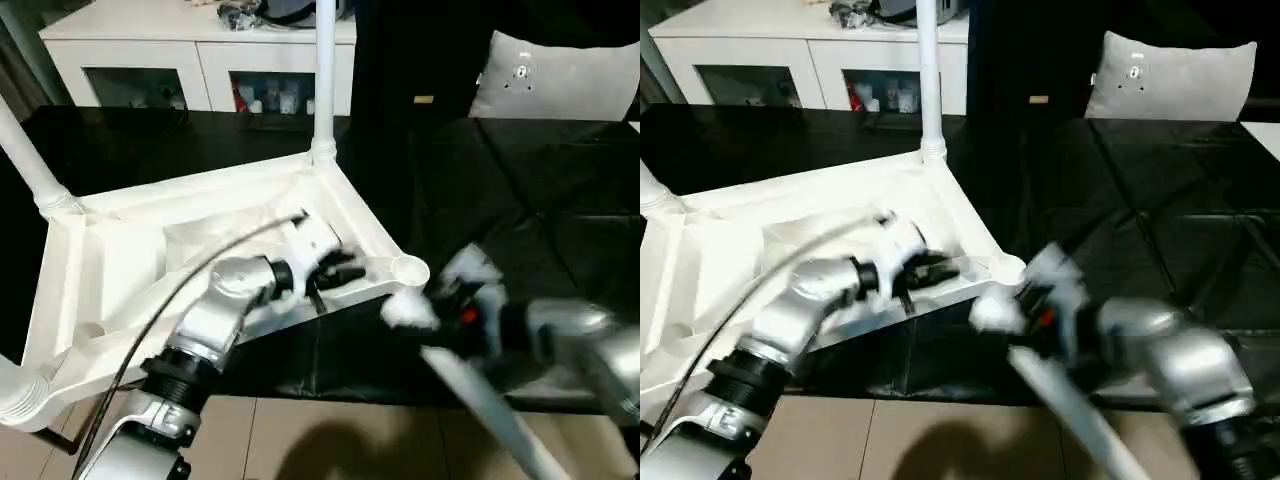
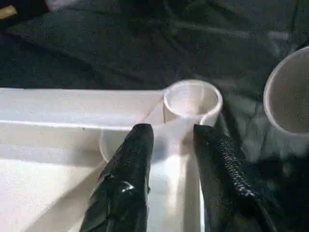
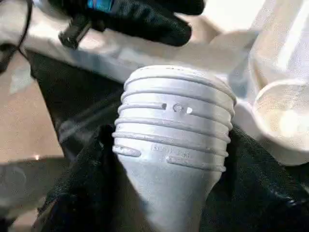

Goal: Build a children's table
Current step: Insert table leg to table base

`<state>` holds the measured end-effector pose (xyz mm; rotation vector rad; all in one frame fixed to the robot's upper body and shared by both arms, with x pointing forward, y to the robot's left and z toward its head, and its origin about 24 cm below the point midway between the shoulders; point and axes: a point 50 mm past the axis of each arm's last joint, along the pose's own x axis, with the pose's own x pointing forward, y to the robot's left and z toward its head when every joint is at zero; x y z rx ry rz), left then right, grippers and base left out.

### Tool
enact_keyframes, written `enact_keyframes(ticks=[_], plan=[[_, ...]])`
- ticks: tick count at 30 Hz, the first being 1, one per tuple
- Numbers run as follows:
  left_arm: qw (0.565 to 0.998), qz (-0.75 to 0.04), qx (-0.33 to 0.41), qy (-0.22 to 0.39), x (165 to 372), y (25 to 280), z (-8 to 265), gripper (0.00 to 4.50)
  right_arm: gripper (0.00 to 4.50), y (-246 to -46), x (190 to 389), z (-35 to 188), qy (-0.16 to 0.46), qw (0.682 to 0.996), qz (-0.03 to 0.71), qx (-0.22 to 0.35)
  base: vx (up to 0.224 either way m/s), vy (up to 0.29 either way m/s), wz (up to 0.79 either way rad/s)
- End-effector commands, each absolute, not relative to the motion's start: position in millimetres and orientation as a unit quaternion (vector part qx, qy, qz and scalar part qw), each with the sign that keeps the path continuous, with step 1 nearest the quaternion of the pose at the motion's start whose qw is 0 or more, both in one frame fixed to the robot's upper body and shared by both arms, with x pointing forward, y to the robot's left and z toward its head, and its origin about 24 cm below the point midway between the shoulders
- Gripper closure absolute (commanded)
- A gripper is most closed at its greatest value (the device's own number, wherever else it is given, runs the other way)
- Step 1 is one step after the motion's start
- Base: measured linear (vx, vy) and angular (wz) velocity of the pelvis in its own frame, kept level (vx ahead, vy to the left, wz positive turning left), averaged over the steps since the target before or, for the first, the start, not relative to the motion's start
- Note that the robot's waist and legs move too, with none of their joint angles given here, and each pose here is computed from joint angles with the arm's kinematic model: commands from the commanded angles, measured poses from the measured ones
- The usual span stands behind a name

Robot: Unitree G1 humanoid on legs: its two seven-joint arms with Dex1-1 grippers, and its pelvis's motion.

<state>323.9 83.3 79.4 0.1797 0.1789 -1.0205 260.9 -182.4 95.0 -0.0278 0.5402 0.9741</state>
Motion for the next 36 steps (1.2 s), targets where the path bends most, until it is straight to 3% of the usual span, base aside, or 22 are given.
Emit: enact_keyframes(ticks=[1, 3, 6, 13, 20, 22, 29, 36], plan=[[0.873, -0.478, 0.069, 0.068, 328.2, 85.0, 91.6, 2.57, 1.75, -180.6, 263.9, 106.9, 0.226, 0.855, 0.466, -0.001, 0.000, 0.000, 0.00], [0.877, -0.473, 0.050, 0.065, 328.9, 85.6, 94.3, 2.45, 1.75, -180.2, 265.8, 109.9, 0.215, 0.860, 0.463, 0.016, 0.000, 0.000, 0.00], [0.881, -0.469, -0.010, 0.061, 328.6, 84.3, 99.9, 2.30, 1.75, -177.4, 274.0, 126.1, 0.154, 0.871, 0.454, 0.108, 0.000, 0.000, 0.00], [0.879, -0.469, -0.050, 0.070, 327.2, 83.2, 101.3, 2.27, 1.75, -183.9, 283.1, 140.6, 0.105, 0.875, 0.430, 0.197, 0.000, 0.000, 0.00], [0.879, -0.465, -0.083, 0.069, 328.2, 84.0, 106.0, 2.27, 1.76, -190.3, 287.0, 146.4, 0.089, 0.877, 0.409, 0.237, 0.000, 0.000, 0.00], [0.875, -0.464, -0.119, 0.064, 329.8, 84.2, 112.9, 2.27, 1.76, -201.5, 294.7, 158.1, 0.053, 0.875, 0.381, 0.293, 0.000, 0.000, 0.00], [0.853, -0.488, -0.185, 0.032, 326.8, 79.8, 132.3, 1.50, 1.76, -215.7, 308.3, 178.4, -0.044, 0.902, 0.318, 0.287, 0.000, 0.000, 0.00], [0.811, -0.545, -0.207, 0.043, 312.9, 57.0, 140.0, 0.99, 1.76, -209.8, 318.4, 192.6, -0.094, 0.917, 0.283, 0.264, 0.000, 0.000, 0.00]])
